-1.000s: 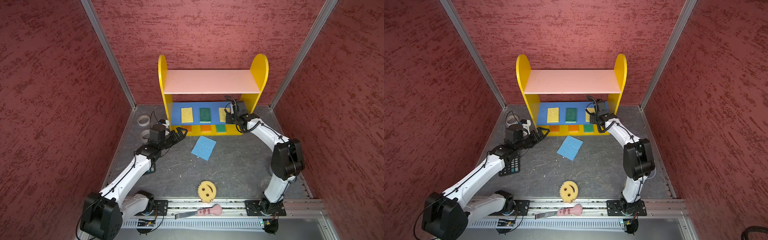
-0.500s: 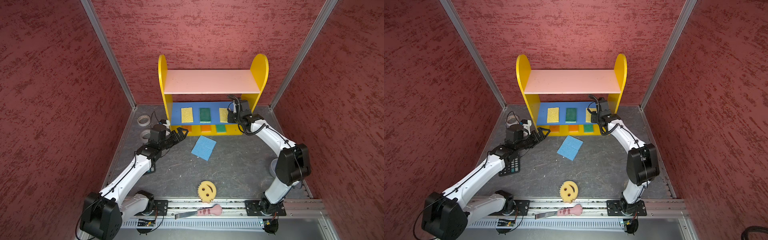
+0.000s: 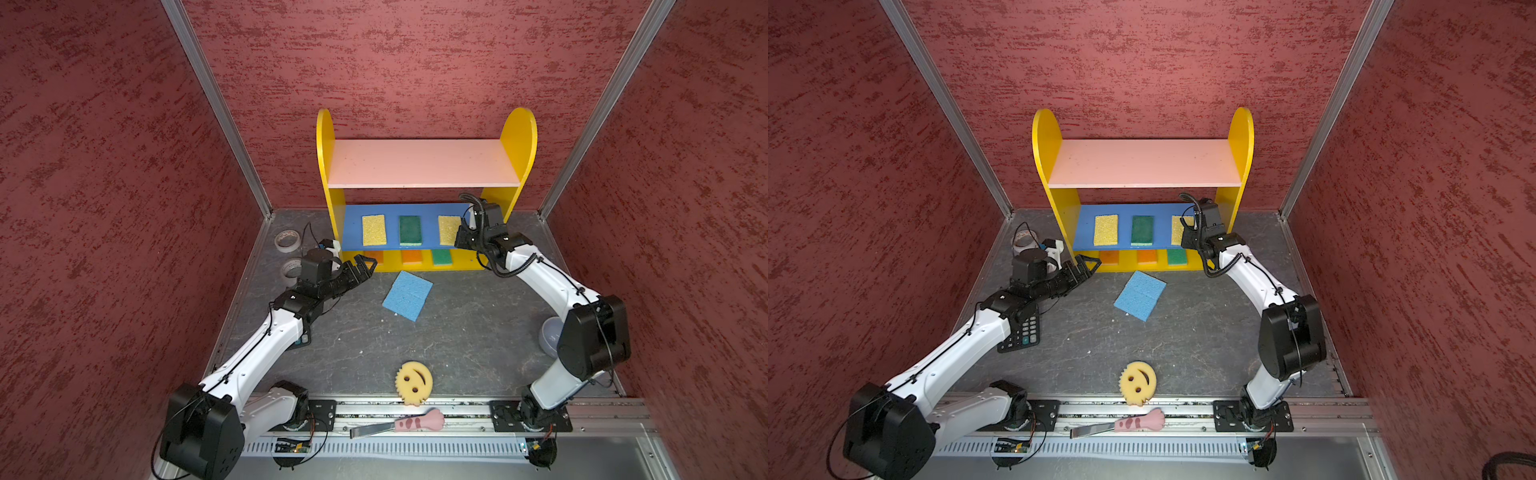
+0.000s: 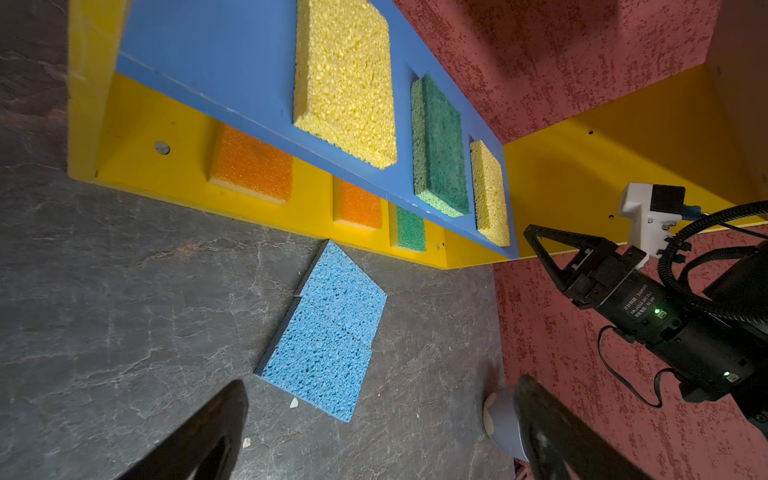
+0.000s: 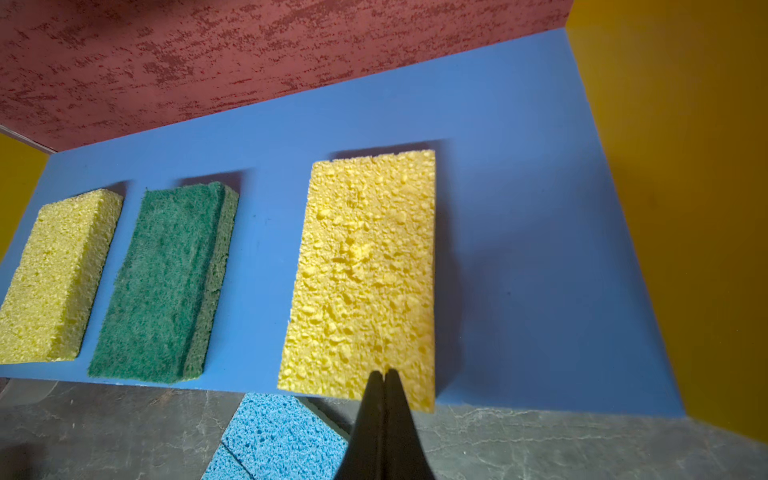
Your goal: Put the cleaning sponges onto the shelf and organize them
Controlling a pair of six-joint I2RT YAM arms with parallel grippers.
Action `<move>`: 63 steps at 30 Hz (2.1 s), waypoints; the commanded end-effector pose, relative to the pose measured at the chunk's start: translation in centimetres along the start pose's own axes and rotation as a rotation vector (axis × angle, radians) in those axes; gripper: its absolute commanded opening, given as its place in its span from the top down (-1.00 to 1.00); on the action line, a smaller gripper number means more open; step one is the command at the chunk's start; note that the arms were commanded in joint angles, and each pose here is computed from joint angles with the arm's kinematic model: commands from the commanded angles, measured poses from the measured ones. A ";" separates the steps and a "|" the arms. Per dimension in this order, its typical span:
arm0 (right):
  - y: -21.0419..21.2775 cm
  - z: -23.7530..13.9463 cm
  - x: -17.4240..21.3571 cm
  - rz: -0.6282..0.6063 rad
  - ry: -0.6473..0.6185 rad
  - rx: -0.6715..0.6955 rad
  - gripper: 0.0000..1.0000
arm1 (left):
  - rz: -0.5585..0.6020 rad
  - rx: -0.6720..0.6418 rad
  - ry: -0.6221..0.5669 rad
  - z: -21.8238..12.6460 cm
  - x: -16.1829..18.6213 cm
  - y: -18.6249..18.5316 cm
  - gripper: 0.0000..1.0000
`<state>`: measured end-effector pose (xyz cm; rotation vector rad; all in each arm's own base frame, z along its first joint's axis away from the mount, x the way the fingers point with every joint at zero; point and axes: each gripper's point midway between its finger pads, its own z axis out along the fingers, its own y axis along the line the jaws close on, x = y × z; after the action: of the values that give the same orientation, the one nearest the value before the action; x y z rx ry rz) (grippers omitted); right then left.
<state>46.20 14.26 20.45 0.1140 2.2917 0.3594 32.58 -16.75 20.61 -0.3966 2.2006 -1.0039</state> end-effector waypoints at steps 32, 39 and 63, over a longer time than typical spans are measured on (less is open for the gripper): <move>0.2 1.1 -1.1 -0.044 -0.039 -0.018 1.00 | 0.016 0.013 0.028 1.2 0.6 -1.3 -0.99; 0.0 -1.3 0.2 -0.006 -0.059 -0.046 1.00 | 0.023 0.020 0.035 1.7 0.8 -1.9 -0.99; 4.7 3.7 -2.2 -0.027 -0.057 -0.162 0.08 | 0.044 -0.016 0.058 2.9 2.3 -2.7 -0.99</move>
<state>49.64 18.23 20.07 0.0357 2.2265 0.4991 32.41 -21.05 19.20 -0.3258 2.2804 -0.9863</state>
